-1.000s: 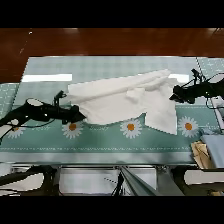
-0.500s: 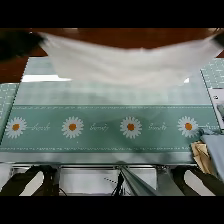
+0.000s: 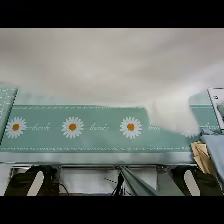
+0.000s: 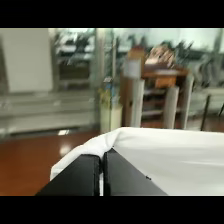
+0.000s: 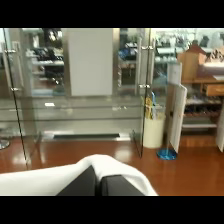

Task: Fold the shirts.

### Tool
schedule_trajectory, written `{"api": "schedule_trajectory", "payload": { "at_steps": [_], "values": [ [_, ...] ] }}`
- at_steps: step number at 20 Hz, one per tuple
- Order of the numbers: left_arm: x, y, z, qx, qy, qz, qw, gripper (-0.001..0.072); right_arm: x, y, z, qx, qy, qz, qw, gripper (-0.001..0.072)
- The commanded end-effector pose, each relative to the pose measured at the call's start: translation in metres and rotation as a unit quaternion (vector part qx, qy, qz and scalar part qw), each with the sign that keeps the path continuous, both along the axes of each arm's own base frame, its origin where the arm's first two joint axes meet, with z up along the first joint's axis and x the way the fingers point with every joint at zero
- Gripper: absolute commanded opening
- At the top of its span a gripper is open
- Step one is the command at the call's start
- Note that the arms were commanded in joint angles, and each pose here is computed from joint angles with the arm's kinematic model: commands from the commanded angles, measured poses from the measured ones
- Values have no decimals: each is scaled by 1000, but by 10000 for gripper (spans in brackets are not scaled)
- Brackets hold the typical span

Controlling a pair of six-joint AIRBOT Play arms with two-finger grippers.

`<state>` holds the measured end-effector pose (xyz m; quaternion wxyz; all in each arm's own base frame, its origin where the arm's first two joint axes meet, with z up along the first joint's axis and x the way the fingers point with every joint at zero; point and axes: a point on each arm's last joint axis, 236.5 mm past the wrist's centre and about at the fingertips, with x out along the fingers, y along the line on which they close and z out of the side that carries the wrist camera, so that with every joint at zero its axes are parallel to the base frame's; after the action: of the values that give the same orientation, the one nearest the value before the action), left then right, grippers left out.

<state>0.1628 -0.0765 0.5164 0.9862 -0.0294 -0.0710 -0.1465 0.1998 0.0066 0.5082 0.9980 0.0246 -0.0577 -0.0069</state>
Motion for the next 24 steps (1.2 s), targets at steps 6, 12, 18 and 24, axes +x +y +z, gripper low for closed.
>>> {"api": "schedule_trajectory", "payload": {
  "at_steps": [6,12,18,24],
  "values": [
    [-18,21,-137,-5,308,48,950,23,-14,-14,-140,11,306,-23,952,30],
    [49,30,-256,12,517,19,856,23,65,-43,-234,26,503,0,864,30],
    [197,53,-373,-17,568,26,822,24,203,-42,-358,118,592,82,793,31],
    [308,56,-474,-62,584,30,809,24,316,-60,-414,176,507,50,842,31]
  ]
}}
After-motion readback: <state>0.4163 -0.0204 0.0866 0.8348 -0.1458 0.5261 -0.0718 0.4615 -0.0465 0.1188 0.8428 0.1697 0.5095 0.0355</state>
